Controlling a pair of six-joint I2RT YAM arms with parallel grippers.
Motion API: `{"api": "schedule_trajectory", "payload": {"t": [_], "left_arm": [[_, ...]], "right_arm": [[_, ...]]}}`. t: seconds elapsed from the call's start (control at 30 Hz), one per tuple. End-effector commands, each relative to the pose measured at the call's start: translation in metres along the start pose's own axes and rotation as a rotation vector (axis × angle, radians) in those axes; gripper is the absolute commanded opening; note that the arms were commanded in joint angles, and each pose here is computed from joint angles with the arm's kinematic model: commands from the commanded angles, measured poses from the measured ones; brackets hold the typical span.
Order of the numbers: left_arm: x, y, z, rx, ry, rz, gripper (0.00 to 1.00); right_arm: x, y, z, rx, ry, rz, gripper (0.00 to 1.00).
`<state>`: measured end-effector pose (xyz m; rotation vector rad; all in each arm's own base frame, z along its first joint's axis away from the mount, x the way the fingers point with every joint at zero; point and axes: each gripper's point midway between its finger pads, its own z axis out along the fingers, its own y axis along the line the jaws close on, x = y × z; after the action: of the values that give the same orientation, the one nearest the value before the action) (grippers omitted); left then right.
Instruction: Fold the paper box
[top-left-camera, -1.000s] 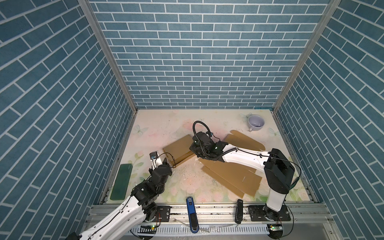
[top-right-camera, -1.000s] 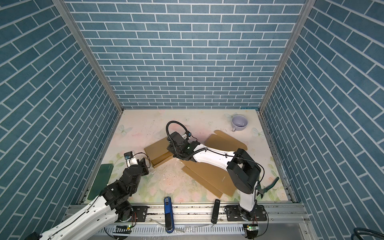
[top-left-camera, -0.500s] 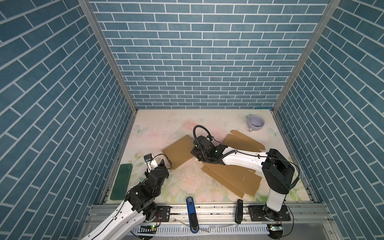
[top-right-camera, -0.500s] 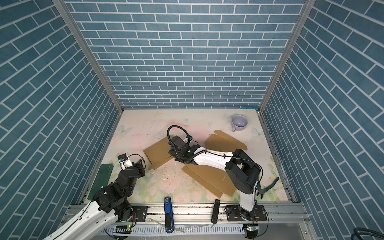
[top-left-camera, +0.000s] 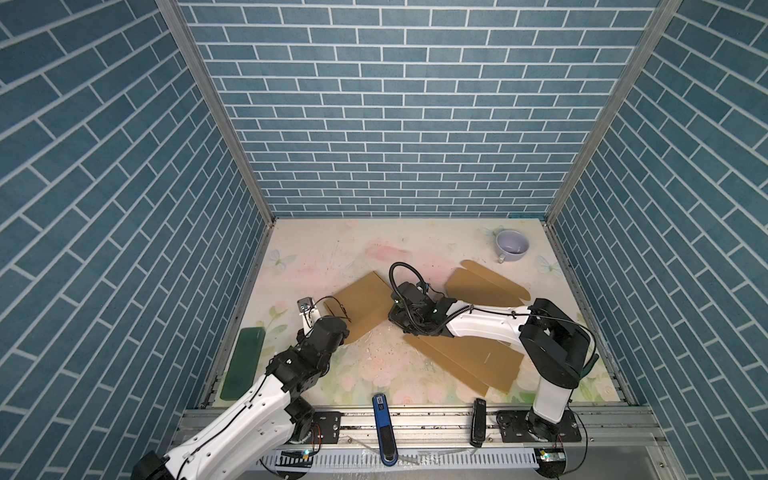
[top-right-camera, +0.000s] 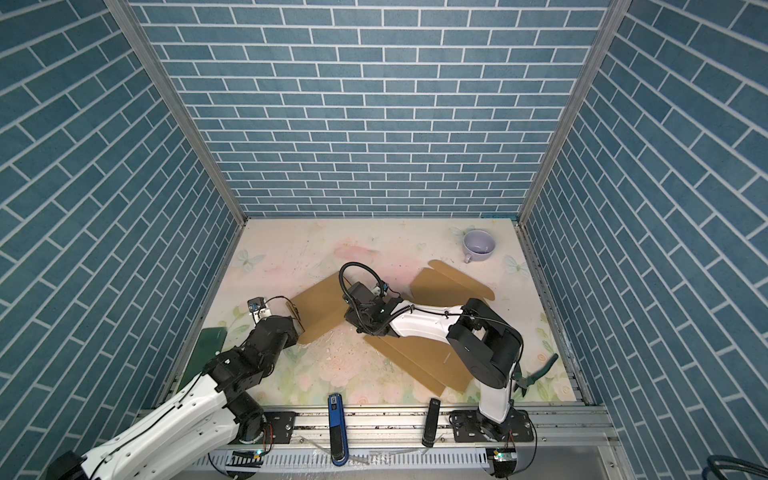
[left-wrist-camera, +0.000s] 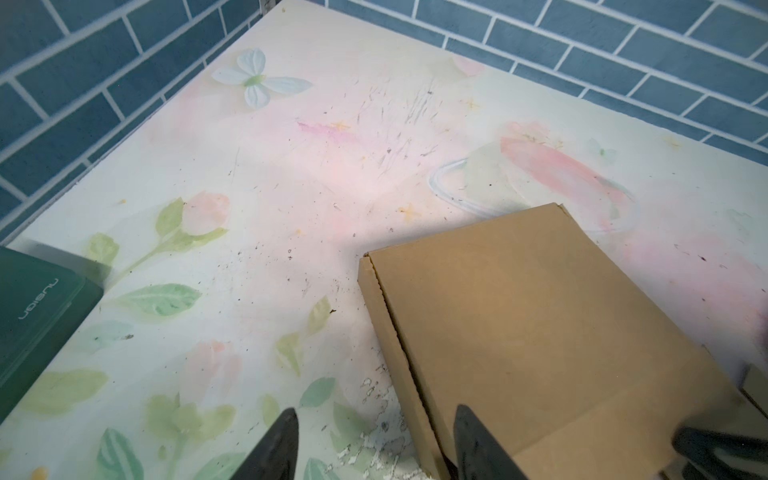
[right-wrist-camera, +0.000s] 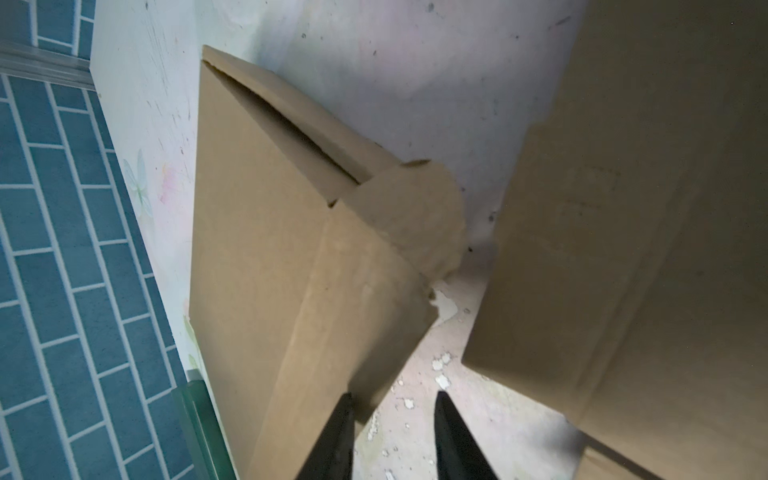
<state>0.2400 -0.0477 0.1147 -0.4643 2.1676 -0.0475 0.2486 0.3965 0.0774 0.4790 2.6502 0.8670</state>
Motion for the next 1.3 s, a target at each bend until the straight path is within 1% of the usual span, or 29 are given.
{"api": "schedule_trajectory", "payload": {"t": [0.0, 0.1, 0.17, 0.27, 0.4, 0.5, 0.6, 0.8, 1.0, 1.13, 1.27], "left_arm": [[0.001, -0.004, 0.01, 0.023, 0.078, -0.069, 0.6], [0.004, -0.002, 0.022, 0.016, 0.132, -0.096, 0.61], [0.006, -0.003, 0.028, 0.012, 0.164, -0.093, 0.6], [0.008, -0.008, 0.035, 0.01, 0.192, -0.097, 0.61], [0.004, -0.013, 0.04, 0.019, 0.182, -0.11, 0.61], [0.002, -0.01, 0.043, -0.004, 0.19, -0.109, 0.61], [0.002, -0.008, 0.05, -0.007, 0.199, -0.12, 0.6], [0.001, -0.012, 0.067, 0.003, 0.221, -0.126, 0.57], [0.008, -0.015, 0.081, 0.005, 0.241, -0.122, 0.52], [0.014, -0.014, 0.089, -0.002, 0.259, -0.111, 0.48], [0.023, -0.011, 0.096, -0.016, 0.282, -0.109, 0.44]], "right_arm": [[-0.008, 0.01, -0.037, -0.034, -0.003, -0.093, 0.35], [-0.017, 0.017, -0.06, -0.049, -0.002, -0.174, 0.35], [-0.027, 0.025, -0.075, -0.066, -0.005, -0.261, 0.36], [-0.043, 0.038, -0.087, -0.11, 0.02, -0.402, 0.36], [-0.067, 0.053, -0.087, -0.153, 0.044, -0.551, 0.37], [-0.082, 0.061, -0.076, -0.155, 0.059, -0.658, 0.38], [-0.089, 0.07, -0.06, -0.176, 0.083, -0.736, 0.4], [-0.089, 0.069, -0.013, -0.21, 0.168, -0.796, 0.44], [-0.093, 0.057, 0.026, -0.19, 0.21, -0.788, 0.44], [-0.094, 0.045, 0.039, -0.17, 0.232, -0.766, 0.43], [-0.089, 0.035, 0.048, -0.158, 0.263, -0.753, 0.4]]}}
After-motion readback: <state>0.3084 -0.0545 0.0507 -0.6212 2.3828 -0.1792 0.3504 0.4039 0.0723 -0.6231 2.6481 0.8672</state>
